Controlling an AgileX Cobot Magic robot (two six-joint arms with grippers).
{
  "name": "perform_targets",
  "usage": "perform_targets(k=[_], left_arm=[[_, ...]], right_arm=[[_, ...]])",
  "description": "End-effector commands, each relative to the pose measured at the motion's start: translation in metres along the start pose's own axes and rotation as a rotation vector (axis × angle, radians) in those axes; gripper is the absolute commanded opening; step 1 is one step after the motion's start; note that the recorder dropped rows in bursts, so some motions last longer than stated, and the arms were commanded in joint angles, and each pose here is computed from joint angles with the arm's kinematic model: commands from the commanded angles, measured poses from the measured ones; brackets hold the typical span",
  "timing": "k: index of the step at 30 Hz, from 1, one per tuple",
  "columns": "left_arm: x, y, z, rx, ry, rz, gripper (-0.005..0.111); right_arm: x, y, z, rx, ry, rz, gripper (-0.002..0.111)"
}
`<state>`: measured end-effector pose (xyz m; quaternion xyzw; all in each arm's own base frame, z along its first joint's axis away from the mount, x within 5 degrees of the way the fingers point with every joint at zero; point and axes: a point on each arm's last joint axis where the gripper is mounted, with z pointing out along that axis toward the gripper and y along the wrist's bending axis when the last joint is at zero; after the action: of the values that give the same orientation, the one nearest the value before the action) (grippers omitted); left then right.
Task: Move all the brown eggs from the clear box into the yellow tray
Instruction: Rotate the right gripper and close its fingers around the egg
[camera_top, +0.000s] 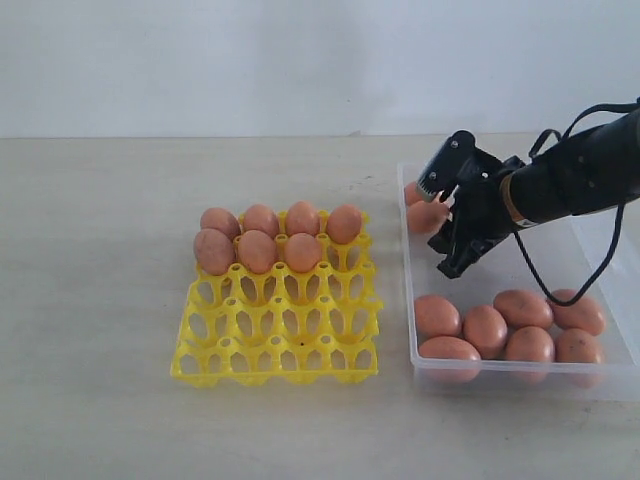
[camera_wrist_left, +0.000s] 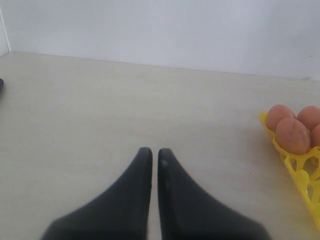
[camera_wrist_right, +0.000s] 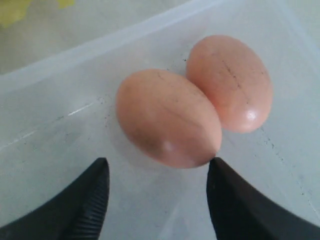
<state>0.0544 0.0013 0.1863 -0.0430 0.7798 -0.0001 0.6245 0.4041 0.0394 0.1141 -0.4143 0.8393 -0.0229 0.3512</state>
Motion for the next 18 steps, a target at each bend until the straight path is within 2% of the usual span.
perform_targets(k=[1,4,6,18], left_arm=[[0.001,0.000,0.000,-0.003,-0.001,0.003,0.004],[0.001,0.000,0.000,-0.003,-0.001,0.003,0.004],[0.001,0.000,0.000,-0.003,-0.001,0.003,0.004],[0.001,0.000,0.000,-0.003,-0.001,0.003,0.004]], right_arm=[[-0.001,0.001,0.000,-0.025,-0.021,-0.073,0.051],[-0.001,0.001,0.000,-0.033,-0.027,-0.078,0.064],[-0.001,0.001,0.000,-0.033,-0.027,-0.084,0.069],[-0.017,-0.005,-0.020,-0.004,-0.081,-0.102,0.068]])
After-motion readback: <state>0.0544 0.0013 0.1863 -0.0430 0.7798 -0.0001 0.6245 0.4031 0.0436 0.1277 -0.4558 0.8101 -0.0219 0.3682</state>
